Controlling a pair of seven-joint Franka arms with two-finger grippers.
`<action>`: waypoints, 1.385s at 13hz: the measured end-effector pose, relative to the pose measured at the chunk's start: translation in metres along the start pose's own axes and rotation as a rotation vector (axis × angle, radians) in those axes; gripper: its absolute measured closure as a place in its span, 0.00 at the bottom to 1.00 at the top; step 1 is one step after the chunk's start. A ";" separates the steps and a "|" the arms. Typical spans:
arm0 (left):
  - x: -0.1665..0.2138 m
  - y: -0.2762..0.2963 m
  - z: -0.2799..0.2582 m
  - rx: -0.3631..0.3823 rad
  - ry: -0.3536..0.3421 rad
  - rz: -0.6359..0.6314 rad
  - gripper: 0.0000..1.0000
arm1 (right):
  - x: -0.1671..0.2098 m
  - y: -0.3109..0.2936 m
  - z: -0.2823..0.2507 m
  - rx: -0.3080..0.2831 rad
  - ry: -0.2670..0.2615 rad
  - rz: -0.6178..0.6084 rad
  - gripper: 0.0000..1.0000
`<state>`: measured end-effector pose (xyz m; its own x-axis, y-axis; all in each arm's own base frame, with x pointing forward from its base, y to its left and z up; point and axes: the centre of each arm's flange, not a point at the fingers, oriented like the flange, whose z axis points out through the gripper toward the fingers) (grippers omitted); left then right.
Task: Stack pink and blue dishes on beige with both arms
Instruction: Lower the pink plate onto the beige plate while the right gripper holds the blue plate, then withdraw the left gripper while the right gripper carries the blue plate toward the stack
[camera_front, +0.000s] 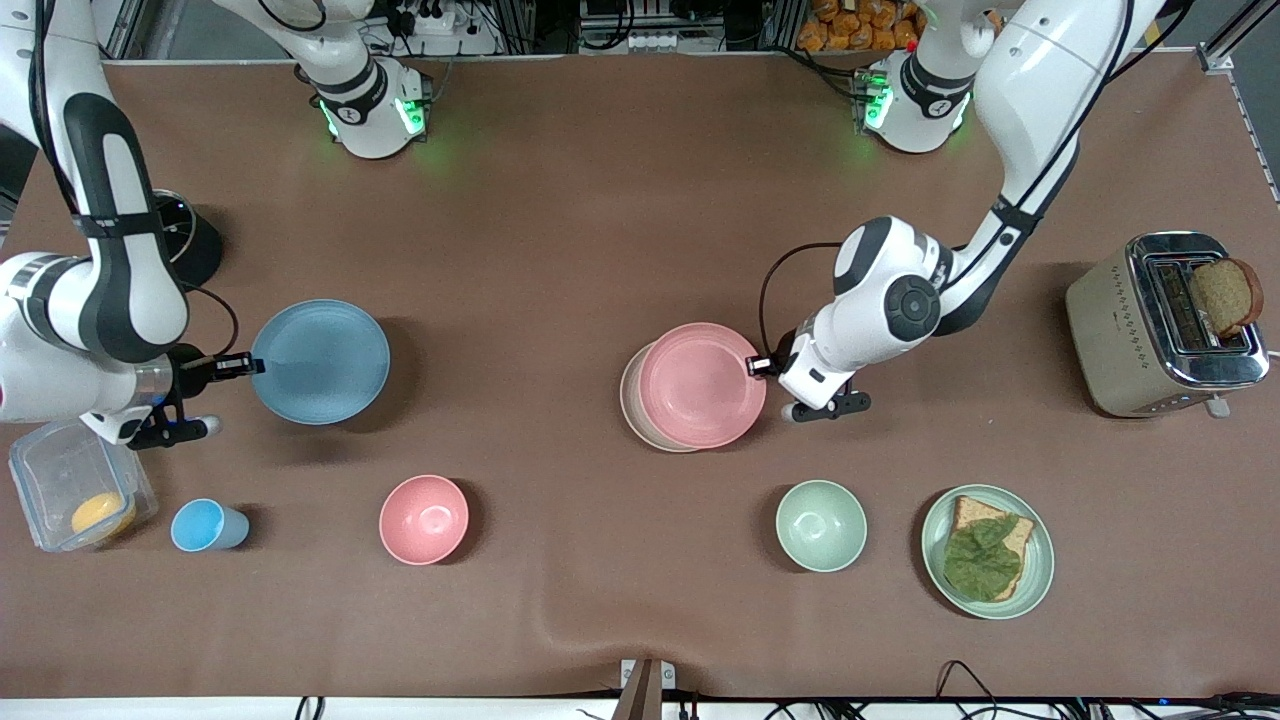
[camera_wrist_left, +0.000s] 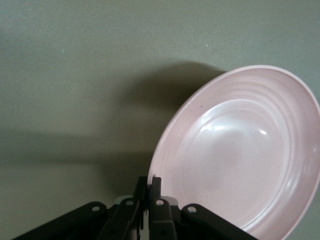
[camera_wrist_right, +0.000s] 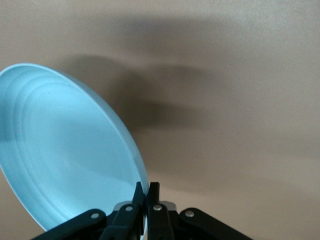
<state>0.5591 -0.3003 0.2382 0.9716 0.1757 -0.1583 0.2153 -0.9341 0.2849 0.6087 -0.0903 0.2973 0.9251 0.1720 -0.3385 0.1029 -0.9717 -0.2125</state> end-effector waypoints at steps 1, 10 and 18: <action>0.002 0.000 0.005 -0.004 -0.001 0.000 0.95 | 0.001 -0.004 -0.003 0.001 -0.003 -0.002 0.96; -0.011 0.016 0.035 0.012 0.005 0.008 0.95 | 0.014 -0.078 -0.017 0.053 -0.049 0.022 0.96; -0.008 0.051 -0.025 -0.021 0.102 0.005 0.28 | 0.035 -0.233 0.007 0.112 -0.061 0.170 0.96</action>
<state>0.5645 -0.3415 0.2775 0.9774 0.2028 -0.0595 0.2112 -0.9284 0.3057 0.6143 0.1431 0.3286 0.9016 0.0196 -0.4321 -0.0975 -0.9640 -0.2473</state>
